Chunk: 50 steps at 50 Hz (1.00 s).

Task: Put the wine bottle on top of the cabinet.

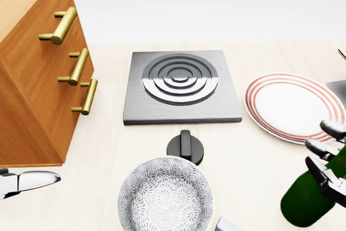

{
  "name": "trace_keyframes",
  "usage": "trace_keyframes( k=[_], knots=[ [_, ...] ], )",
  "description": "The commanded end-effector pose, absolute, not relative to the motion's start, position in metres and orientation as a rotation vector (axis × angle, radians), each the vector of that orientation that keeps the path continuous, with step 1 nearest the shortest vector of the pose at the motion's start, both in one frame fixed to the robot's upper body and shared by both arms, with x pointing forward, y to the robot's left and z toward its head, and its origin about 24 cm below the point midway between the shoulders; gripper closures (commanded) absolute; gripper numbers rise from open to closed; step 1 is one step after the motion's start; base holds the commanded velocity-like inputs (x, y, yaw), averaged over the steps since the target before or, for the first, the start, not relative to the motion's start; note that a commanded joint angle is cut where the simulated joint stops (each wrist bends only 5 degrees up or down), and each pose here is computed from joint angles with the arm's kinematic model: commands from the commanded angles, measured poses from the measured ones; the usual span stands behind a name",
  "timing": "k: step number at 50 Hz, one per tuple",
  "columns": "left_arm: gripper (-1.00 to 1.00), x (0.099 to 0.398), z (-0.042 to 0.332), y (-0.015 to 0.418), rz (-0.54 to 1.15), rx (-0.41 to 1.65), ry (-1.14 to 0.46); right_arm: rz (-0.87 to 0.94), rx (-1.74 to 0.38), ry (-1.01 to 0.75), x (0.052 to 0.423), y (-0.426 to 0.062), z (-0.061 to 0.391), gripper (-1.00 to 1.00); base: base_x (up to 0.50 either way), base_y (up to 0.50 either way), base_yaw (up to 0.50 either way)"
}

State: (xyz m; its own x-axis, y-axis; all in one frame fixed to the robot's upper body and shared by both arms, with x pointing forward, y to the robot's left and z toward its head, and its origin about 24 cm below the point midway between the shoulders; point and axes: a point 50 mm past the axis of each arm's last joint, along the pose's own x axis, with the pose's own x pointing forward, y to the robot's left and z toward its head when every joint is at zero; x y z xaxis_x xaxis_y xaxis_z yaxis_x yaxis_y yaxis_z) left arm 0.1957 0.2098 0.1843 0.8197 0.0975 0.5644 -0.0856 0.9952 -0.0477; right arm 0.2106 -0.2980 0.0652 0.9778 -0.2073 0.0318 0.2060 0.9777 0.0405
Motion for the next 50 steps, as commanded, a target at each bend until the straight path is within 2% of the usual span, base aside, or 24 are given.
trace_keyframes(
  k=[1, 19, 25, 32, 35, 41, 50],
  knots=[
    [-1.0, 0.197, 0.182, 0.21, 0.101, -0.019, -0.587, -0.199, 0.051, -0.052, 0.206, -0.294, 0.067, 1.0, 0.0, 0.0, 0.0],
    [-1.0, 0.194, 0.18, 0.209, 0.095, -0.022, -0.581, -0.143, -0.065, -0.282, 0.178, -0.261, 0.122, 1.0, 0.0, 0.0, 0.0],
    [-1.0, 0.194, 0.182, 0.21, 0.096, -0.023, -0.592, -0.097, -0.176, -0.515, 0.163, -0.242, 0.175, 1.0, 0.0, 0.0, 0.0],
    [-1.0, 0.195, 0.177, 0.211, 0.096, -0.024, -0.569, -0.042, -0.293, -0.927, 0.131, -0.217, 0.248, 1.0, 0.0, 0.0, 0.0],
    [-1.0, 0.194, 0.18, 0.213, 0.101, -0.023, -0.582, -0.016, -0.214, -1.014, 0.128, -0.216, 0.261, 1.0, 0.0, 0.0, 0.0],
    [-1.0, 0.192, 0.183, 0.213, 0.101, -0.022, -0.598, 0.03, 0.151, -1.13, 0.122, -0.225, 0.289, 1.0, 0.0, 0.0, 0.0],
    [-1.0, 0.19, 0.183, 0.215, 0.104, -0.023, -0.599, 0.065, 0.306, -1.165, 0.124, -0.224, 0.303, 1.0, 0.0, 0.0, 0.0]
  ],
)
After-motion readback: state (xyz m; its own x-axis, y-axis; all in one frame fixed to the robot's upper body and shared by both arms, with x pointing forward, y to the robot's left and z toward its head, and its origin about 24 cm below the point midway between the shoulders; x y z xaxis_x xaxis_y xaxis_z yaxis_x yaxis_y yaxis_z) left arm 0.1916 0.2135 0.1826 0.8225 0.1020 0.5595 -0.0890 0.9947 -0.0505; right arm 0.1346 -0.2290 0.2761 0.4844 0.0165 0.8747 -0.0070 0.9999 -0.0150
